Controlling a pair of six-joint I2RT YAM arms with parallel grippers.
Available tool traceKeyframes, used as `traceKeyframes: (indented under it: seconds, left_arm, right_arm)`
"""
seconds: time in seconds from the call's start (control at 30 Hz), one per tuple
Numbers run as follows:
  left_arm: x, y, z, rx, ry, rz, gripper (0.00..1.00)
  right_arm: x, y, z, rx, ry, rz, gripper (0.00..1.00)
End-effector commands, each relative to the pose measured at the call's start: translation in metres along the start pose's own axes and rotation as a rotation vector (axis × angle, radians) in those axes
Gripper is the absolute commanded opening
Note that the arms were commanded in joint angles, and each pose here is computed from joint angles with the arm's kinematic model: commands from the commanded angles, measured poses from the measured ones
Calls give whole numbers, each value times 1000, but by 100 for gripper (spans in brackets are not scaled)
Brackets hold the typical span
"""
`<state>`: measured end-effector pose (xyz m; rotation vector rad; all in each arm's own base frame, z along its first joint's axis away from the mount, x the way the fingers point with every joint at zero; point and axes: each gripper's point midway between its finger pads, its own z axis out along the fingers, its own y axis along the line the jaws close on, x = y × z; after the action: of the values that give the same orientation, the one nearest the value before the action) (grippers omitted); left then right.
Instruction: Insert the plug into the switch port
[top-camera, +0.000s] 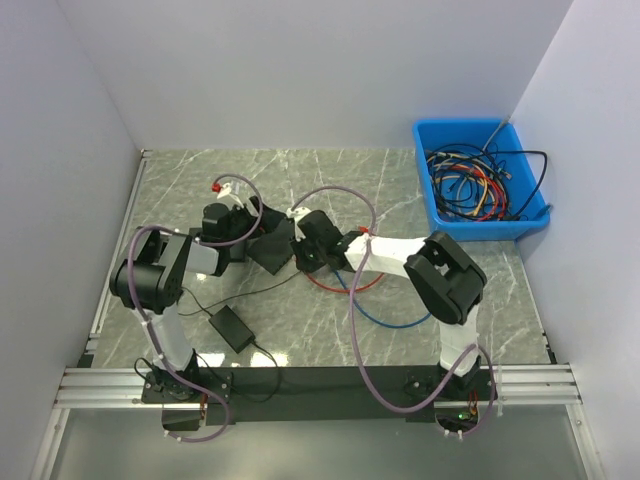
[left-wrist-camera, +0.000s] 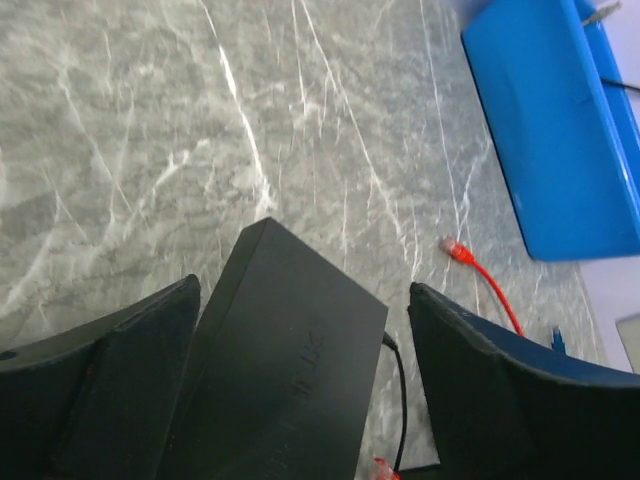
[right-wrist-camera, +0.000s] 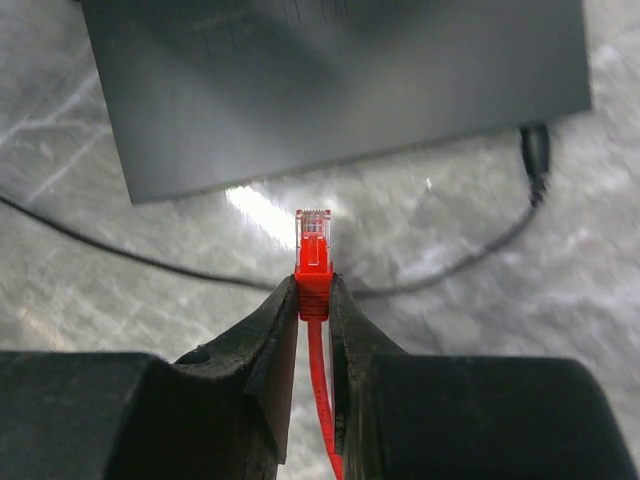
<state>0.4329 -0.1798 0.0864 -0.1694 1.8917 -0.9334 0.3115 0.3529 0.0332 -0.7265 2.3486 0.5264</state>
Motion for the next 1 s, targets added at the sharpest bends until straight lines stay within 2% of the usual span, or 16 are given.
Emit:
traceKeyframes:
  seconds: [0.0,0.13,0.47,0.97]
  left_arm:
    - [-9,-16,8,101,-20,47,88]
    - [-2,-21,9,150,1,64,83]
    - [6,-23,11,196,30,105,79]
    - [15,-8,17,119,109,107,77]
  right_arm:
    - [-15,4,9,-6,-11,-15,0]
    - [-16,0,16,12,5,-11,0]
    - [-17,-2,15,4,47,-15,0]
    - [-11,4,17,-25,170,-16,0]
